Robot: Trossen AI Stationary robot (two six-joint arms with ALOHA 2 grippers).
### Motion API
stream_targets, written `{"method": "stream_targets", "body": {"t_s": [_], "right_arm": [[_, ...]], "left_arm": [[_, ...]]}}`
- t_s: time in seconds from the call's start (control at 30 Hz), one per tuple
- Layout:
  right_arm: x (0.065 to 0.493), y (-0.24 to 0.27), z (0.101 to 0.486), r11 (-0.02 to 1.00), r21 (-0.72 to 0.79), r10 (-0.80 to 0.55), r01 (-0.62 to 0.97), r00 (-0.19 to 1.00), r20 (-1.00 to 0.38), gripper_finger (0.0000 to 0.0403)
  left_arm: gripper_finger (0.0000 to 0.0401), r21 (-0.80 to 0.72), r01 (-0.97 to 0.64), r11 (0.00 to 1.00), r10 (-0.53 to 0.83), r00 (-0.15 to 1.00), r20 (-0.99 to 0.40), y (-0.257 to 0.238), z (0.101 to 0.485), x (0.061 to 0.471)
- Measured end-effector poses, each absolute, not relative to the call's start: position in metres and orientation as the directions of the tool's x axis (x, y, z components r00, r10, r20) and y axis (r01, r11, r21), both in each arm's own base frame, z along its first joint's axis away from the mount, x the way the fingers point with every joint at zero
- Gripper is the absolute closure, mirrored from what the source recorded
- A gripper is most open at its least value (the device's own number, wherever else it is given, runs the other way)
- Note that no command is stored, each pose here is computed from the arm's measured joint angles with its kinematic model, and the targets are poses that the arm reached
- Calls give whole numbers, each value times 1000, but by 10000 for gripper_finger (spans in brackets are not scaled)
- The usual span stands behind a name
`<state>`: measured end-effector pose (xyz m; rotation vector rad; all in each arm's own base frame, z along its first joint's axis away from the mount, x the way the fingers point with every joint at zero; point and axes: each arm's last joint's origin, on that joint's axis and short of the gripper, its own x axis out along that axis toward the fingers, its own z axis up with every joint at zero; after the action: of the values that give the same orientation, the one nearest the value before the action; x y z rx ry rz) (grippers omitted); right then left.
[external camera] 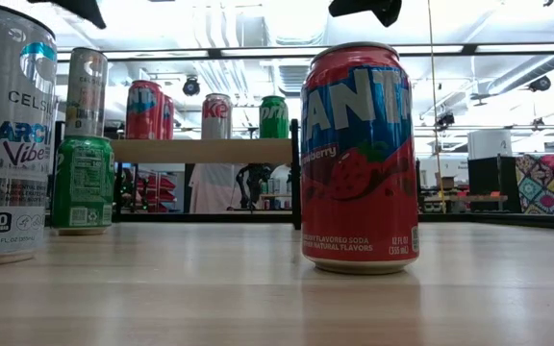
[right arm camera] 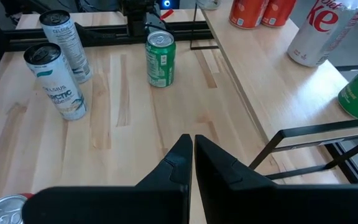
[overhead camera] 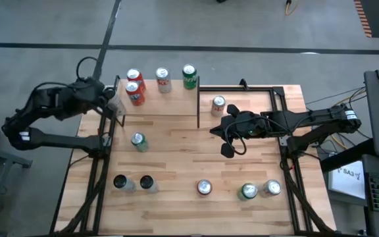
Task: Place canned beverage on shelf
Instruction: Put the white and yellow soda can on the shelf
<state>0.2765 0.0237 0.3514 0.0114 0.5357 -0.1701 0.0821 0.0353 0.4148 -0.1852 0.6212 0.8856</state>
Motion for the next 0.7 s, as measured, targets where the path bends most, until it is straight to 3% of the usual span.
{"method": "stream_targets", "body": {"t_s": [0.13,0.27,0.37,0.7], "right_arm": [[277,24,351,986,-34,-159,164,846,-509,394],[277,24,351,986,-35,-158,164,846,-509,394],[277,24,351,986,-35,-158,163,846,-509,394],[276,24,351,986,-37,-158,163,844,-513,394]], "left_arm": [[401,-14,-668,744,500,571,-651,28,426,73],[401,-70,-668,741,371,494,-786,23,423,66],[401,-116,-638,761,315,520,-794,22,421,70],[401,12,-724,689,414,380,-827,31,407,91]]}}
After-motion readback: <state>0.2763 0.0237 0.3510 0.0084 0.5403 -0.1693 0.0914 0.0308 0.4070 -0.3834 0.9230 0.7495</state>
